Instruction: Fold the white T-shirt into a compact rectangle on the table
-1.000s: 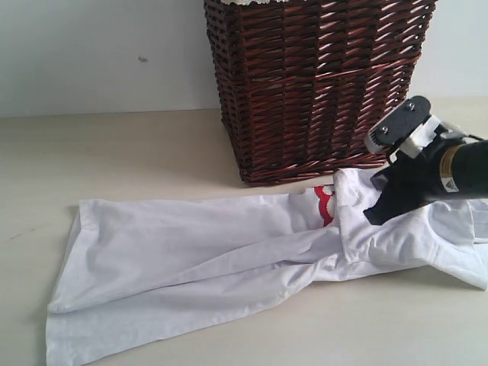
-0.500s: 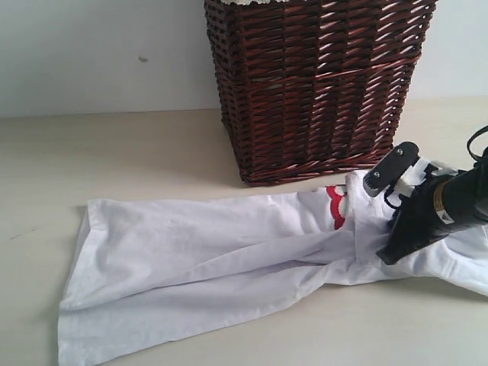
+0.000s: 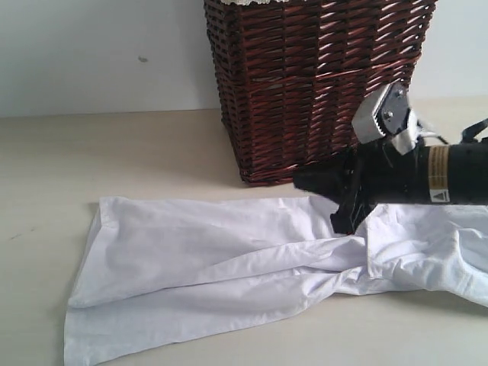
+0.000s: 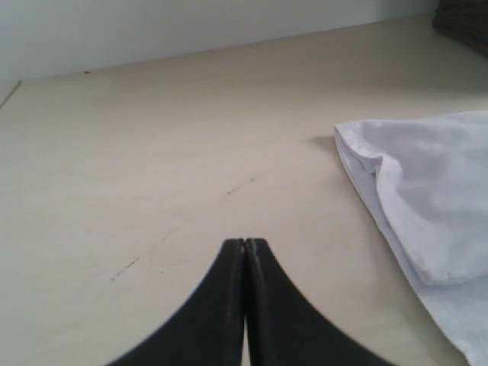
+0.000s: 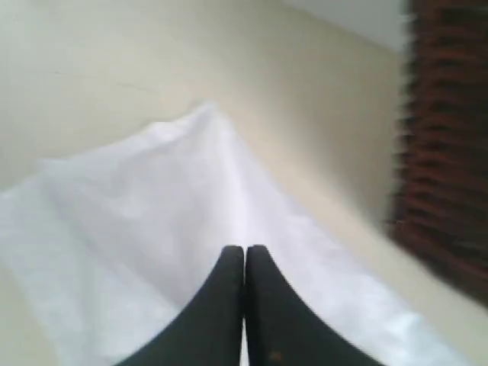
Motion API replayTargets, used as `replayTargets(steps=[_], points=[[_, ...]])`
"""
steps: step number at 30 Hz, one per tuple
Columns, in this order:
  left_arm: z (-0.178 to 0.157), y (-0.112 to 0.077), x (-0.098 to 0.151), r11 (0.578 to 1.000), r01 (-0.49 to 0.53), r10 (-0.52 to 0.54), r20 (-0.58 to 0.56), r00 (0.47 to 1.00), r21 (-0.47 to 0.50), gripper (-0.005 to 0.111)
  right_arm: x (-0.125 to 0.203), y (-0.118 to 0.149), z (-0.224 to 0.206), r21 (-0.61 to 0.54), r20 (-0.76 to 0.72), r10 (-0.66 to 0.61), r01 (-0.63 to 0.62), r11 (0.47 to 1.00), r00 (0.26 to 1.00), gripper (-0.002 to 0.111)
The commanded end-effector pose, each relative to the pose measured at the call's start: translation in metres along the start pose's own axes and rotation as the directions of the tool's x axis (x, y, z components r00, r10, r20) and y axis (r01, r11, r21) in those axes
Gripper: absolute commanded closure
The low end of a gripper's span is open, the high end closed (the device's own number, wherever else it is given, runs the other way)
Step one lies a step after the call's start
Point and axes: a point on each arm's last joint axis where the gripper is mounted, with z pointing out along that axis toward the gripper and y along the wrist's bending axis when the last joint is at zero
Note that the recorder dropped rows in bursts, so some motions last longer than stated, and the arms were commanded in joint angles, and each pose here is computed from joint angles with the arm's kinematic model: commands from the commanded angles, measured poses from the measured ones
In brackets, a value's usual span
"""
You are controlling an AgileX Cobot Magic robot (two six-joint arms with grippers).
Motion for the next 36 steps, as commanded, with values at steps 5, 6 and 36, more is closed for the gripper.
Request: replayTargets(steps=[5, 6, 36], points=[[0.000, 0.000, -0.001, 1.000, 0.008, -0.008, 0.010, 1.000, 0.000, 0.107, 0.016, -0.022, 0.035, -0.241, -0.251, 0.289, -0.349, 0.906, 0.924, 0.107], [0.000, 0.000, -0.001, 1.000, 0.008, -0.008, 0.010, 1.000, 0.000, 0.107, 0.013, -0.025, 0.037, -0.228, -0.264, 0.314, -0.376, 0.898, 0.912, 0.107], [0.000, 0.000, -0.001, 1.000, 0.008, -0.008, 0.010, 1.000, 0.000, 0.107, 0.011, -0.013, 0.073, -0.186, -0.309, 0.126, -0.190, 0.964, 0.943, 0.107]])
